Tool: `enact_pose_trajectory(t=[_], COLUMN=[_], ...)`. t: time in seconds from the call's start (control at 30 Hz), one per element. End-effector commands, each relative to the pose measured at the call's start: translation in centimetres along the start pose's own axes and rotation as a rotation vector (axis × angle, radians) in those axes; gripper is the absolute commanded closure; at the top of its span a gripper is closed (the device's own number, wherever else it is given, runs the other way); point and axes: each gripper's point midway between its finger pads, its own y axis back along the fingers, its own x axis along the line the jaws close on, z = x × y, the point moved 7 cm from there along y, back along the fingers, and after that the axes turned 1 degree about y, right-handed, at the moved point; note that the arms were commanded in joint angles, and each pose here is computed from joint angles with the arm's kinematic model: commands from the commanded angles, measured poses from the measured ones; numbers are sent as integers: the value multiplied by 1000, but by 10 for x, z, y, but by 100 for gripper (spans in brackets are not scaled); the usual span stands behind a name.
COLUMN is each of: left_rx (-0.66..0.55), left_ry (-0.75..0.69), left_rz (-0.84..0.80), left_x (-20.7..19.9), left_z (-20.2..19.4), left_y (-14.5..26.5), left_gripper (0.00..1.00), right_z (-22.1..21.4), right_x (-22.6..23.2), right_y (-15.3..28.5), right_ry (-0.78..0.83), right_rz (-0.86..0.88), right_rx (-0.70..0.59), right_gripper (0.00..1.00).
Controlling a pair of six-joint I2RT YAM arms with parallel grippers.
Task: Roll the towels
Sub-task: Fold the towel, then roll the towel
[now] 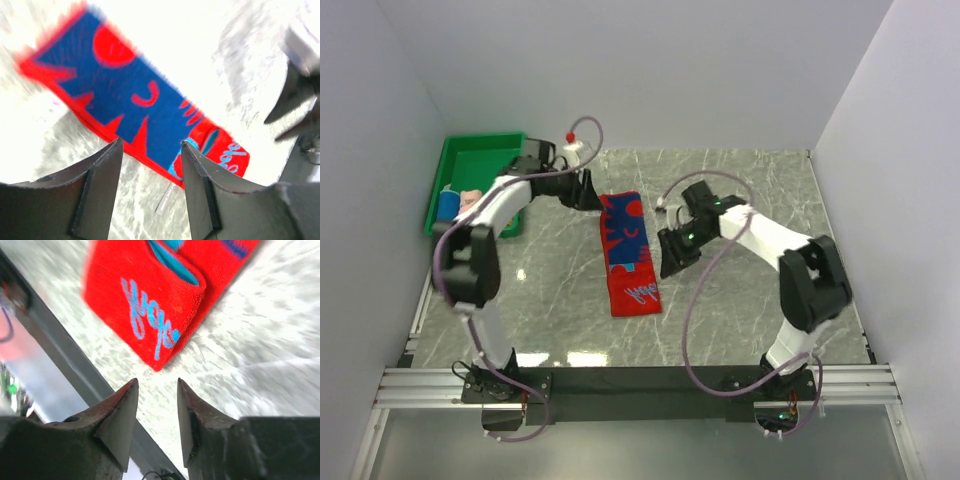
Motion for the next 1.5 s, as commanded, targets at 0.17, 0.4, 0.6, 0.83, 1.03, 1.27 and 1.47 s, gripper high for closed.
enact_pose_trajectory(t=[0.17, 0.4, 0.6, 0.83, 1.03, 1.27, 1.47], left_rx=[-12, 149, 137, 143, 180, 324, 421], left_ry=[-578, -981, -1188, -1250, -1288, -1237, -1146], left_rz=[121, 151, 86, 17, -33, -45, -109], left_x=[-83, -103, -134, -154, -156, -142, -146], left_z=[-35, -134, -174, -193, -207, -227, -236], left_y=[73, 44, 7, -19, -29, -45, -36], left_gripper=[44, 45, 46, 47, 47, 60, 93], right_z=[37, 53, 47, 41, 32, 30, 16], right_x=[20, 28, 14, -7, -14, -15, -10], right_y=[11, -24, -65, -92, -101, -102, -99], right_ry=[82, 74, 30, -26, -60, -59, -26], right_rz=[176, 301, 262, 220, 222, 222, 213], right_rx=[-93, -22, 46, 107, 145, 153, 169], right_gripper=[68, 74, 78, 82, 83, 83, 83])
